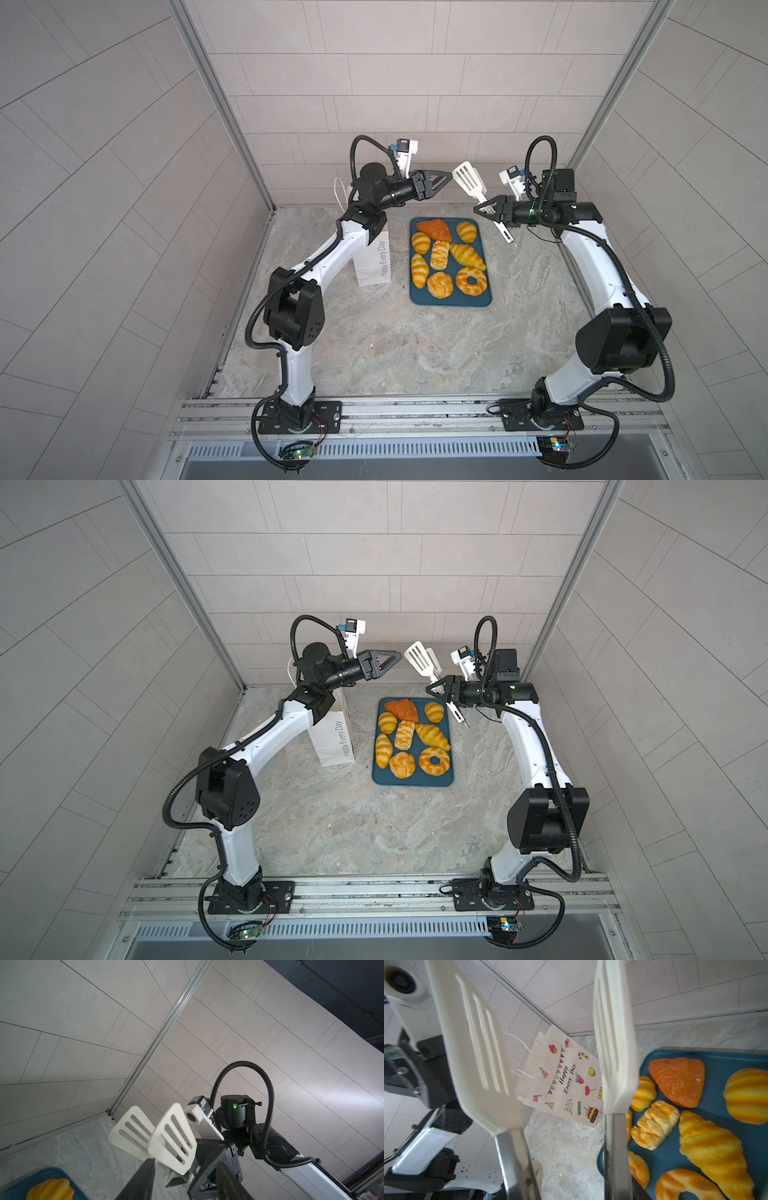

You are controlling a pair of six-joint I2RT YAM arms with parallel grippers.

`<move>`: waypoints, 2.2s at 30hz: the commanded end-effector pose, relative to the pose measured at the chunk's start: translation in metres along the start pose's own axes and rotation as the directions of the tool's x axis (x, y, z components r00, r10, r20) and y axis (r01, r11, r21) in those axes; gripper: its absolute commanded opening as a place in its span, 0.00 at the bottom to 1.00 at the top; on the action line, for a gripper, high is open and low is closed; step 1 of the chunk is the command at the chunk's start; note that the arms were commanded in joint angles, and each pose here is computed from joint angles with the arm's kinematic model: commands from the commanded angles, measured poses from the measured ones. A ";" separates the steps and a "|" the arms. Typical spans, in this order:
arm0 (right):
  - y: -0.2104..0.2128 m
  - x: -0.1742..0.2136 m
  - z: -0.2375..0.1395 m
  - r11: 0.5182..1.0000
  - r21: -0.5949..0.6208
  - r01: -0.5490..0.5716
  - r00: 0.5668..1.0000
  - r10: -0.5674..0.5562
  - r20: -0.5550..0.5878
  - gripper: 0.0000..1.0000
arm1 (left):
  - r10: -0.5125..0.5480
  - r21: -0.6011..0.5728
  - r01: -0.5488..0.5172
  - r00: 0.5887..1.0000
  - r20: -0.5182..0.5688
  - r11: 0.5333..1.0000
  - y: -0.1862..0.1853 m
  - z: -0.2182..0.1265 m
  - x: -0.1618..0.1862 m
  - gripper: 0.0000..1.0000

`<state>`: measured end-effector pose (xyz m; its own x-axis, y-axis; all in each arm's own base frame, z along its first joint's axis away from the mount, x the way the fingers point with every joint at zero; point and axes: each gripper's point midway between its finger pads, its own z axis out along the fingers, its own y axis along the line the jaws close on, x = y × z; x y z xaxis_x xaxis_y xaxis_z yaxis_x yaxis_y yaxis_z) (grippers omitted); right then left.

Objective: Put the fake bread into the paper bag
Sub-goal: 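Lower the tongs toward the tray with right gripper while left gripper withdraws, then close the tongs on the braided bun with the right gripper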

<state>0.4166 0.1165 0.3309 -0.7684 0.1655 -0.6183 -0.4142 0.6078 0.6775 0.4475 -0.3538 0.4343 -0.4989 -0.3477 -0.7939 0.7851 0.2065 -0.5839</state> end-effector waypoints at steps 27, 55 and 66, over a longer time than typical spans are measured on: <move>-0.089 0.076 -0.009 0.467 0.718 0.517 0.847 -0.158 -0.507 0.65 | 0.107 -0.752 -0.259 0.963 -0.246 0.607 0.042 -0.129 0.009 0.76; -0.048 0.212 -0.007 0.478 0.628 0.614 0.738 -0.067 -0.671 0.69 | 0.209 -0.991 -0.129 0.970 -0.121 0.021 0.003 -0.375 0.021 0.94; -0.042 0.240 0.011 0.475 0.668 0.573 0.770 -0.034 -0.637 0.71 | 0.143 -0.986 -0.097 0.987 -0.078 0.138 0.016 -0.375 0.062 0.99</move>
<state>0.2537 0.1399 0.1487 -0.8743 -0.4340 -0.2174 -0.3709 0.8862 -0.2776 0.2880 -0.0176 0.3120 -0.4162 -0.2039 -0.8861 -0.2492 0.9628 -0.1044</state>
